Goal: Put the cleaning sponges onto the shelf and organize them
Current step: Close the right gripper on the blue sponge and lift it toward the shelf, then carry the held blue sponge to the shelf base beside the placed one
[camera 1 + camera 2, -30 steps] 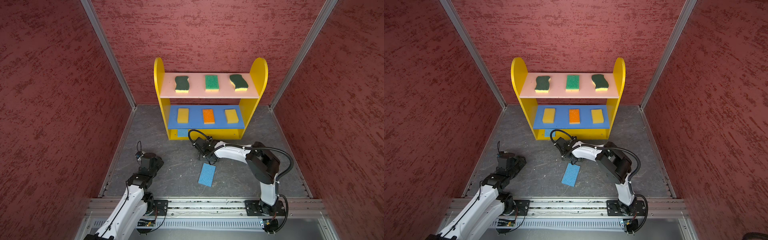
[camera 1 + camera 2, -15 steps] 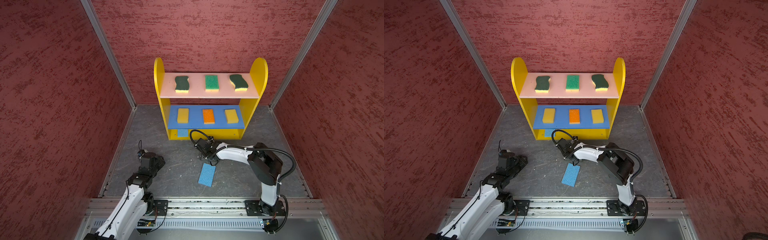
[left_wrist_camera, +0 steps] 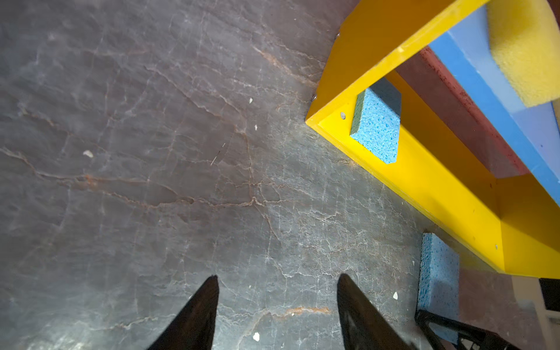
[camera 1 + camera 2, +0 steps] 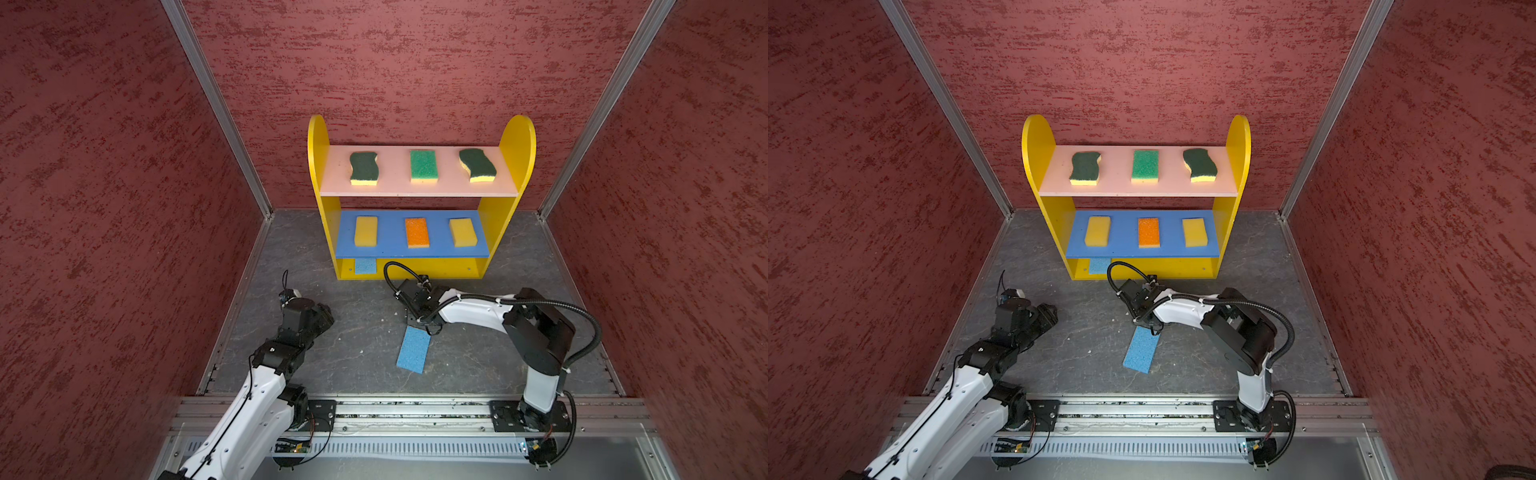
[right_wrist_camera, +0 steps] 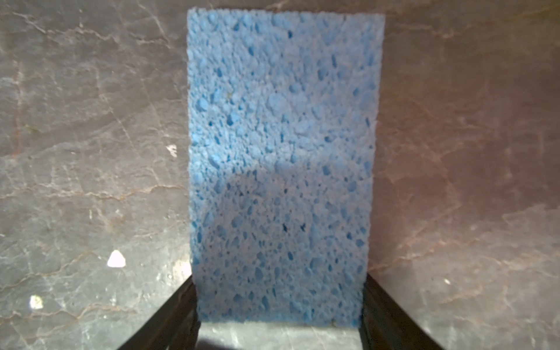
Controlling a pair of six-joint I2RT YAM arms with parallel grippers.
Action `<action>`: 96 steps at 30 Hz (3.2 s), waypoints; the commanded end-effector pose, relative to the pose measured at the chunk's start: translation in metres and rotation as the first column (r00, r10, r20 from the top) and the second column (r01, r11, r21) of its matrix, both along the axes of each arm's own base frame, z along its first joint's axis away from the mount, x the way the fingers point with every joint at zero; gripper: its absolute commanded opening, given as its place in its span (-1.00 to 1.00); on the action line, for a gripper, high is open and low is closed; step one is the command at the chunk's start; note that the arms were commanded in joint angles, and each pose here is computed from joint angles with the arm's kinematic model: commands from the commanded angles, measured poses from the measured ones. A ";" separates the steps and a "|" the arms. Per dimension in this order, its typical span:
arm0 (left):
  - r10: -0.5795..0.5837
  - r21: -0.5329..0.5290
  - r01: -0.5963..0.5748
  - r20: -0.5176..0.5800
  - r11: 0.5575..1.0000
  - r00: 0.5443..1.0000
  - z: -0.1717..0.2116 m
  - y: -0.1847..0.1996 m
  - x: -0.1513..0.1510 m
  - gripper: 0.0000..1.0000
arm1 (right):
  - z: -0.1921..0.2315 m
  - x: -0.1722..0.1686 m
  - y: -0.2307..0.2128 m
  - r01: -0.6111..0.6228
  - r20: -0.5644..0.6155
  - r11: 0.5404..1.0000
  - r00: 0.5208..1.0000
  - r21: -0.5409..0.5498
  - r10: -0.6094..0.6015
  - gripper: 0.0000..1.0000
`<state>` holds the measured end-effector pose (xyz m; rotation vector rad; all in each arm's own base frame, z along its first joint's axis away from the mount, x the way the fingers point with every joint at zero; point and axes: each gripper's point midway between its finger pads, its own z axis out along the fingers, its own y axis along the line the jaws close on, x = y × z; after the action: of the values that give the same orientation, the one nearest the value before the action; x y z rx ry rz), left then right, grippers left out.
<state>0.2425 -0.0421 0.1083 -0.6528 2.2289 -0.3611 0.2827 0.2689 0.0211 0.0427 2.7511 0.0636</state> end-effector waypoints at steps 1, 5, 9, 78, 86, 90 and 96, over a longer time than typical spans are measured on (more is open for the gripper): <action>-0.011 0.109 0.011 0.007 0.994 1.000 0.009 0.006 -0.004 0.27 | 0.020 0.004 0.003 -0.026 0.038 0.999 0.999 0.036 0.024 0.52; -0.058 0.126 0.053 0.040 0.991 0.998 0.017 -0.004 -0.004 0.27 | 0.036 0.011 0.007 -0.054 0.088 0.997 0.995 0.054 0.049 0.54; -0.062 0.134 0.054 0.057 0.989 0.996 0.020 -0.004 -0.005 0.27 | 0.047 0.016 0.011 -0.105 0.142 0.993 0.985 0.061 0.095 0.53; 0.004 0.166 -0.020 0.095 0.986 0.995 0.002 0.006 0.002 0.30 | 0.041 0.116 0.004 -0.023 0.547 0.999 0.837 0.049 -0.008 0.53; 0.007 0.170 -0.023 0.092 0.985 0.996 0.002 0.007 0.003 0.30 | 0.031 0.119 0.010 -0.042 0.563 0.997 0.826 0.058 0.002 0.53; 0.008 0.173 -0.023 0.088 0.985 0.996 0.001 0.007 0.003 0.30 | 0.026 0.122 0.012 -0.040 0.559 0.998 0.829 0.053 0.003 0.54; 0.007 0.175 -0.022 0.088 0.984 0.996 0.000 0.007 0.005 0.30 | 0.023 0.125 0.013 -0.034 0.561 0.998 0.828 0.047 0.002 0.54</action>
<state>0.2447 -0.0361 0.1074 -0.5610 2.1571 -0.1900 0.3939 0.2782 0.0290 -0.0220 2.2159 0.1233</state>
